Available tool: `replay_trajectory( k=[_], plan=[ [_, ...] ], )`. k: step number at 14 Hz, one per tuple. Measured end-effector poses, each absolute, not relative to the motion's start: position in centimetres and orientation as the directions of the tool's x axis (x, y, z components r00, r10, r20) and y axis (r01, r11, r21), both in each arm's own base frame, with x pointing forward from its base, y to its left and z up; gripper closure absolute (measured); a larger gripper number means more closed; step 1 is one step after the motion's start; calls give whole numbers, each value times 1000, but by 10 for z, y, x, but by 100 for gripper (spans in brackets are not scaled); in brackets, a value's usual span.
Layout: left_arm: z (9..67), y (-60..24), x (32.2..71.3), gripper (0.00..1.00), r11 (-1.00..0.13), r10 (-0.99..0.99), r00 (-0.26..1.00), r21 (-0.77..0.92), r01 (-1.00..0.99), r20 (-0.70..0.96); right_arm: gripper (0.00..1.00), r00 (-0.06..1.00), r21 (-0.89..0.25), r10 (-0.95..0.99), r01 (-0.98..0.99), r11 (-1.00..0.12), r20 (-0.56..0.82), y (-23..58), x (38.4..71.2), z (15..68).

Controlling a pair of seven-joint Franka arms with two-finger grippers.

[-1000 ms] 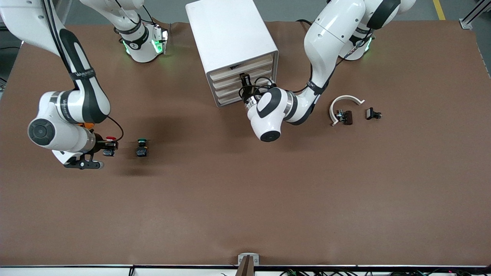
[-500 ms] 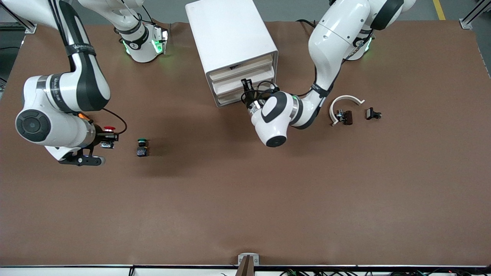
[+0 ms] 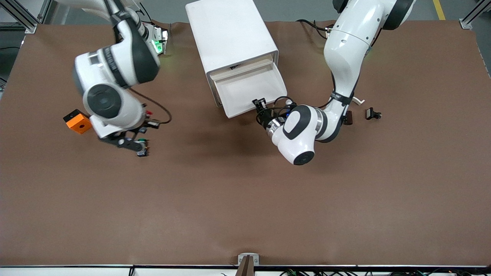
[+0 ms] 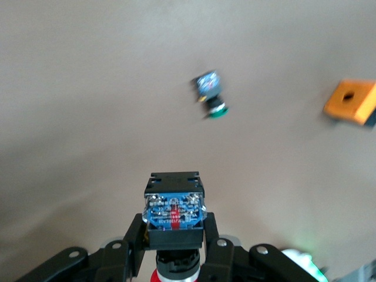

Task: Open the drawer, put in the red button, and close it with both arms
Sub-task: 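Carry the red button over the open drawer with the right gripper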

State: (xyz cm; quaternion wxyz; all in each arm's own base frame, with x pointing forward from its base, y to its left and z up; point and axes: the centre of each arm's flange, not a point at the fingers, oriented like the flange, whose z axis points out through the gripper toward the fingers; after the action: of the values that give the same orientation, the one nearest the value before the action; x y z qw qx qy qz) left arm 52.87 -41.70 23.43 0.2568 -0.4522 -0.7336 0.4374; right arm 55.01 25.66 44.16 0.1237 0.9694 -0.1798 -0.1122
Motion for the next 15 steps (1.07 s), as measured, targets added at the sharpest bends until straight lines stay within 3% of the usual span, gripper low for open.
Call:
replay_trajectory(
  k=[2,6,10,12,15],
  plan=[
    [236,-413,536,87,204,884,-466,-866,457,-38,57,870,270,-467,-416,-868,-158,319,519,447],
    [252,-402,563,46,192,865,-488,-823,534,-114,57,773,241,-619,-579,-779,-142,407,468,453],
    [289,-376,603,3,199,844,-502,-761,618,-187,57,663,167,-740,-722,-672,-115,468,448,423],
    [318,-350,626,0,147,846,-450,-687,712,-285,57,585,127,-802,-792,-597,-119,487,450,404],
    [347,-295,654,0,-13,870,-238,-503,864,-432,57,516,99,-848,-844,-528,-124,510,445,379]
  ],
)
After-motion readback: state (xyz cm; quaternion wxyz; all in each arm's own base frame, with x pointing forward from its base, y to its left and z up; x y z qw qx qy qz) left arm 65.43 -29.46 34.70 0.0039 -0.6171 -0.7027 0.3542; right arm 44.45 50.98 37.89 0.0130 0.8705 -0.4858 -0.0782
